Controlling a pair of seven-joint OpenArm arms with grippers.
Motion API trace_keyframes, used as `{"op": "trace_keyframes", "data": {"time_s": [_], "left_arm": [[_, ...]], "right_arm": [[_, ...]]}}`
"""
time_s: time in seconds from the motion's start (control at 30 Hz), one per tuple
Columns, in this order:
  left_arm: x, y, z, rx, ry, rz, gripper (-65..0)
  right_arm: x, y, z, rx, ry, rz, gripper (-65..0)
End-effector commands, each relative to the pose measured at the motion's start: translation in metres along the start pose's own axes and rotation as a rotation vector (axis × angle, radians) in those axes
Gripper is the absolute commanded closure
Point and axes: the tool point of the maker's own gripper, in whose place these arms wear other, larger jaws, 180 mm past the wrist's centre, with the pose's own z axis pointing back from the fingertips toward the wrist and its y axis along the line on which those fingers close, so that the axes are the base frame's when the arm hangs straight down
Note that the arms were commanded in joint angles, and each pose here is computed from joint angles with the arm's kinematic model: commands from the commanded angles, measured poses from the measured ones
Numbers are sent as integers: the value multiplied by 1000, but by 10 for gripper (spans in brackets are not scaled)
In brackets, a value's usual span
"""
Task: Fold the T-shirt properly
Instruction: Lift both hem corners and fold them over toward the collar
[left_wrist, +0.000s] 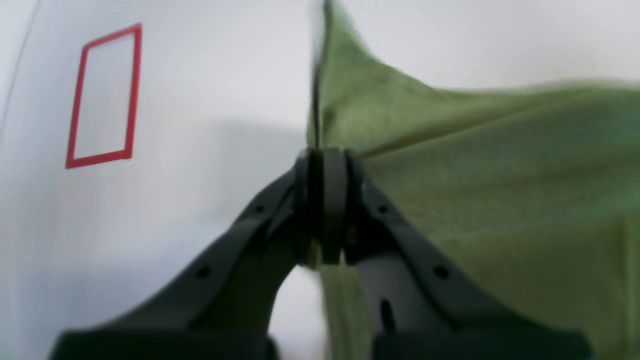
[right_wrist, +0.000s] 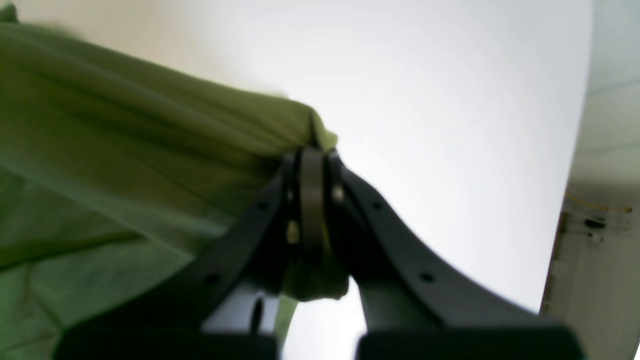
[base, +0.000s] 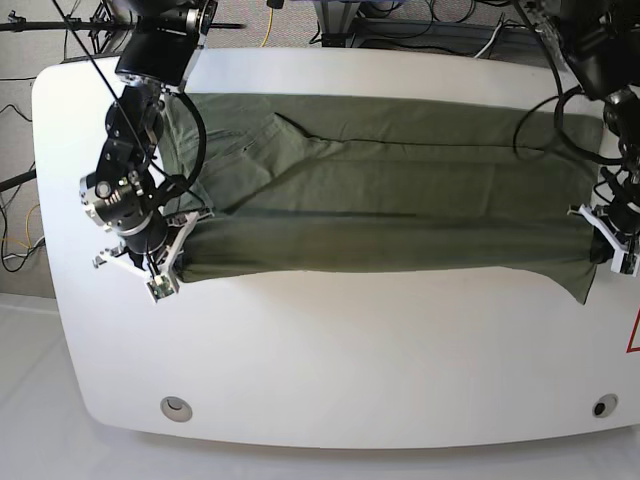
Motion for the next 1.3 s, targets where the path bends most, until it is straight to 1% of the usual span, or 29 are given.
{"op": "trace_keyframes", "data": {"time_s": [0.0,0.1,0.17,0.43,0.57,0.83,0.9,1.17,1.27], "left_arm": [[11,14,10,45,-15,-28,-2],[6,8,14,42,5,-39,-2],[-4,-7,14,27,48,-67,0],[-17,-18,19,24,93,-74,0],[-35,-19,26,24,127,-66,0],[-56,-15,43,30,166,-96,0],[-72,-16,53,19,206,-115,0],[-97,-18,70,8,268,-135,0],[-112,-20,76,-8,310,-139,0]], "right_arm": [[2,-10,10,-44,-7,14,0],[-9,-6,15,-45,12,16,0],[-21,4,19,-24,25,21,0],[-48,14,27,-9,73,17,0],[-63,24,25,20,120,14,0],[-82,31,30,33,169,18,0],[-90,32,32,32,191,16,0],[-105,36,35,43,232,12,0],[-108,38,35,49,237,12,0]]}}
